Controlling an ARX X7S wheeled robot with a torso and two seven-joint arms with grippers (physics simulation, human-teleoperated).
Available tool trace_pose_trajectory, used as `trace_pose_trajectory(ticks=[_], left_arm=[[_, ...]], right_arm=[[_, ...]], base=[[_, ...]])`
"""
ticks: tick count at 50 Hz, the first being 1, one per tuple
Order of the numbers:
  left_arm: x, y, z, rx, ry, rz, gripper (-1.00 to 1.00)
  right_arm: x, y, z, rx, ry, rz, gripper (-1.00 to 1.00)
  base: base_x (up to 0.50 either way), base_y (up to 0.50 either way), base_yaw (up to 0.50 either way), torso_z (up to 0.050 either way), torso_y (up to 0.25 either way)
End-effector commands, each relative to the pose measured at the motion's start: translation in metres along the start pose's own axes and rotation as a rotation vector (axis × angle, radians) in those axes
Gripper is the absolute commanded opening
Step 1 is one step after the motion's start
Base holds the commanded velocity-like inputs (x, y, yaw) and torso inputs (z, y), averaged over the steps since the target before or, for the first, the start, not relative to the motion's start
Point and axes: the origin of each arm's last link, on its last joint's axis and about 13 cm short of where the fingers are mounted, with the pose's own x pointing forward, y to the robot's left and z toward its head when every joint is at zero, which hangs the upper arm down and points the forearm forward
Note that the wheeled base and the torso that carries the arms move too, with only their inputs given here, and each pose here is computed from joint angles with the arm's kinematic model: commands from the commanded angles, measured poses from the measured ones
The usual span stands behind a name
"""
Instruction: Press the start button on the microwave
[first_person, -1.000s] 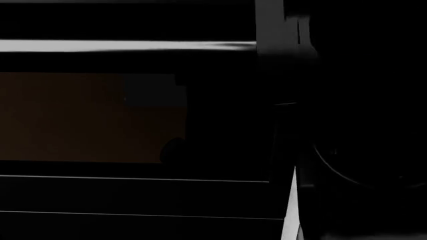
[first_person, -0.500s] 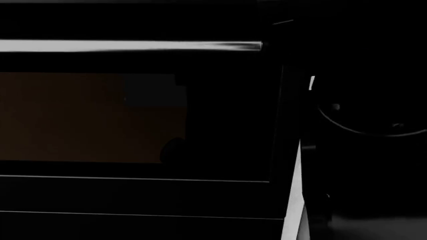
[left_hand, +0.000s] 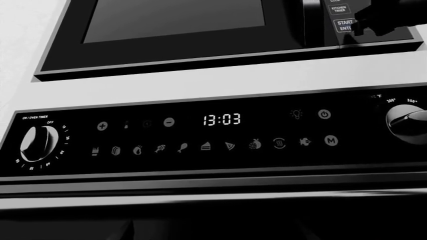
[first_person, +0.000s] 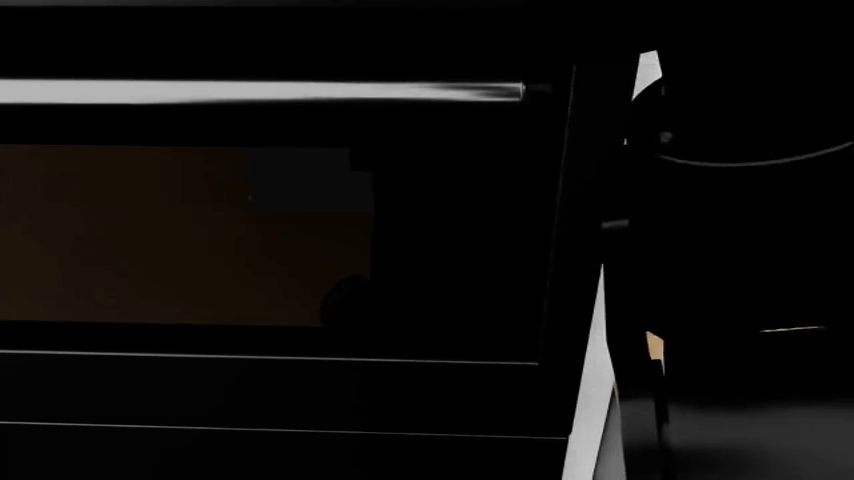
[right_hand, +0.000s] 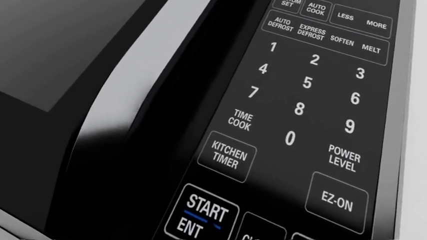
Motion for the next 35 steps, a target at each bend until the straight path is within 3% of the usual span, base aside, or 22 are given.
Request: trace_pose_trajectory(ticks=[1, 12, 21, 35], left_arm=[[-0.001, 0.001, 0.000, 0.002, -0.001, 0.003, 1.00], [-0.002, 0.002, -0.001, 0.000, 0.003, 0.007, 1.00], [-0.005, 0.005, -0.002, 0.006, 0.003, 0.017, 1.00], [-0.006, 0.005, -0.002, 0.004, 0.001, 0.020, 1.00]], right_arm=[[0.014, -0.005, -0.010, -0.011, 0.021, 0.004, -1.00], [0.021, -0.006, -0.020, -0.038, 0.072, -0.012, -1.00], [0.027, -0.005, -0.022, 0.005, 0.080, 0.003, -1.00], [0.016, -0.001, -0.031, -0.003, 0.146, -0.004, -1.00]], base=[[0.00, 0.00, 0.00, 0.000, 0.000], [0.00, 0.00, 0.00, 0.000, 0.000], [0.01, 0.00, 0.00, 0.000, 0.000], [0.01, 0.00, 0.00, 0.001, 0.000]])
